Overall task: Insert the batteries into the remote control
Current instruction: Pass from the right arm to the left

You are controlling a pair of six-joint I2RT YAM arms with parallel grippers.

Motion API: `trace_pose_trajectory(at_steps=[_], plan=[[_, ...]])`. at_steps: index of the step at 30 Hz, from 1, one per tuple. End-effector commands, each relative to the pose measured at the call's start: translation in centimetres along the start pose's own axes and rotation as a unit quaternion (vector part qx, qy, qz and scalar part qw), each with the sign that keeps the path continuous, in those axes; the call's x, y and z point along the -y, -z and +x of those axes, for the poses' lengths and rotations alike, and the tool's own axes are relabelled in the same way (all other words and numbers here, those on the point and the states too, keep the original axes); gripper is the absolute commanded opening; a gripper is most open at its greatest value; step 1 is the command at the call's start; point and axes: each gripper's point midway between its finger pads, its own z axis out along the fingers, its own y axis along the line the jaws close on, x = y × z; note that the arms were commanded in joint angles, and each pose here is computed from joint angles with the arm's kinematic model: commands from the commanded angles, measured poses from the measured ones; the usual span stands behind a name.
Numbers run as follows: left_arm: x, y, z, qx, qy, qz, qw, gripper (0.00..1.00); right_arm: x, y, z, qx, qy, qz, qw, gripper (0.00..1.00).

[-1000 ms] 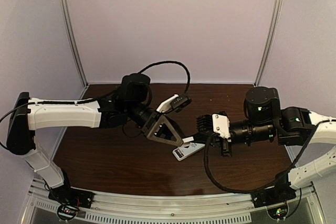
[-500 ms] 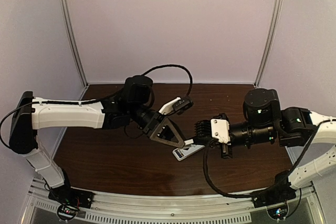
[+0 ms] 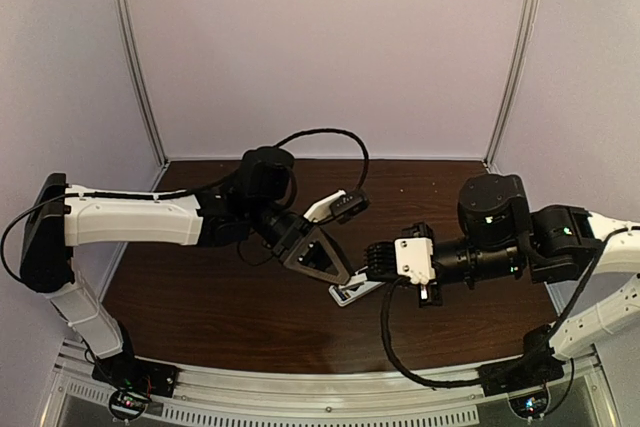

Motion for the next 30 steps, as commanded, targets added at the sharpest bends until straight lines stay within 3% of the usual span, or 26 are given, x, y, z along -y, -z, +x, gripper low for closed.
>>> trace_pose_trajectory(at_steps=[1, 11, 20, 28, 30], plan=[[0.5, -0.2, 0.1, -0.014, -0.007, 0.015, 1.000, 0.71, 0.1, -0.1, 0.6, -0.024, 0.009, 0.006, 1.000, 0.00], [0.0, -0.1, 0.5, -0.019, 0.002, 0.005, 1.000, 0.71, 0.2, -0.3, 0.9, -0.033, 0.009, 0.009, 0.999, 0.00], [-0.5, -0.3, 0.4, -0.022, 0.011, 0.002, 1.000, 0.66, -0.2, -0.9, 1.0, -0.041, 0.013, 0.001, 0.999, 0.00], [-0.5, -0.2, 0.8, -0.029, 0.013, 0.006, 0.999, 0.53, 0.1, -0.9, 1.1, -0.046, 0.014, 0.010, 0.999, 0.00], [-0.4, -0.1, 0.7, -0.027, 0.010, 0.007, 1.000, 0.51, 0.3, -0.7, 1.1, -0.046, 0.014, 0.017, 0.999, 0.05]])
